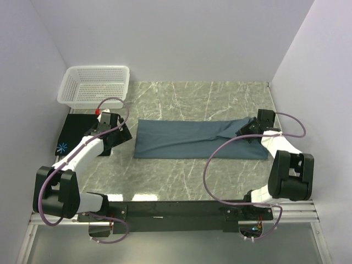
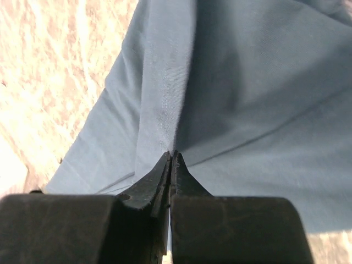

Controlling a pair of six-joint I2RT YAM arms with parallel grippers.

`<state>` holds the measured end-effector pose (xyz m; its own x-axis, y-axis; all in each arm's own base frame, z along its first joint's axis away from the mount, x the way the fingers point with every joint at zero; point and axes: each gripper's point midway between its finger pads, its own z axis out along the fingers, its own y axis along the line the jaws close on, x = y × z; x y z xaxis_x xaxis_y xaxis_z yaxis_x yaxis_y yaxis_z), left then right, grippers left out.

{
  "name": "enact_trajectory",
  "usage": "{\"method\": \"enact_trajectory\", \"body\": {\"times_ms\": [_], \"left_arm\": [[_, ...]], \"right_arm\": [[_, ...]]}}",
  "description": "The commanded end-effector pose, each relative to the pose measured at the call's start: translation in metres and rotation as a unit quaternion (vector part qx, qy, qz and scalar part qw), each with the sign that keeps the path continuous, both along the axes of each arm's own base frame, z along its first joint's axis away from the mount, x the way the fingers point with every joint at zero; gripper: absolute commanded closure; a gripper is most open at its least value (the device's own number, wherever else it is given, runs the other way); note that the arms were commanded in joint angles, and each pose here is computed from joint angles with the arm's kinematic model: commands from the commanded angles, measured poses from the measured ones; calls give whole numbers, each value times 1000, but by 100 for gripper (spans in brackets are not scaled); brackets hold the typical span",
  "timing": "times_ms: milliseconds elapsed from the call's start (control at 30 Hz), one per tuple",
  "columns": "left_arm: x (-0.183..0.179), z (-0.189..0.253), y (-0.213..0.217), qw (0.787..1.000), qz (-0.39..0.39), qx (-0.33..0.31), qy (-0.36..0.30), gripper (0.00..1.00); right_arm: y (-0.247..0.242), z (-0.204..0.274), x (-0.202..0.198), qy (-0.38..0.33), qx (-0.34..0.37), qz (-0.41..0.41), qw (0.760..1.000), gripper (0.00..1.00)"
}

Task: Fold and stack the t-shirts
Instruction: Fold the tshirt

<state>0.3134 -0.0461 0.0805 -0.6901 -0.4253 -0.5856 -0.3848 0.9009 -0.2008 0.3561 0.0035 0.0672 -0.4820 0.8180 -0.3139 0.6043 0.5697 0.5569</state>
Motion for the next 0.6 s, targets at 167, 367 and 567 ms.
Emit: {"method": "enact_trajectory", "body": {"times_ms": [167,367,567], "left_arm": [[7,14,-4,1000,-12,-7,-27,4],[7,13,-4,1000,-12,-6,-23,4],[6,10,-4,1000,-13,-6,-19,4]], "right_arm": [[-1,-10,-34,52,-13,-49,997,100],[11,-27,-43,76,-1,-27,997,77],[-13,5,-23,38,-80,2,996,56]]}}
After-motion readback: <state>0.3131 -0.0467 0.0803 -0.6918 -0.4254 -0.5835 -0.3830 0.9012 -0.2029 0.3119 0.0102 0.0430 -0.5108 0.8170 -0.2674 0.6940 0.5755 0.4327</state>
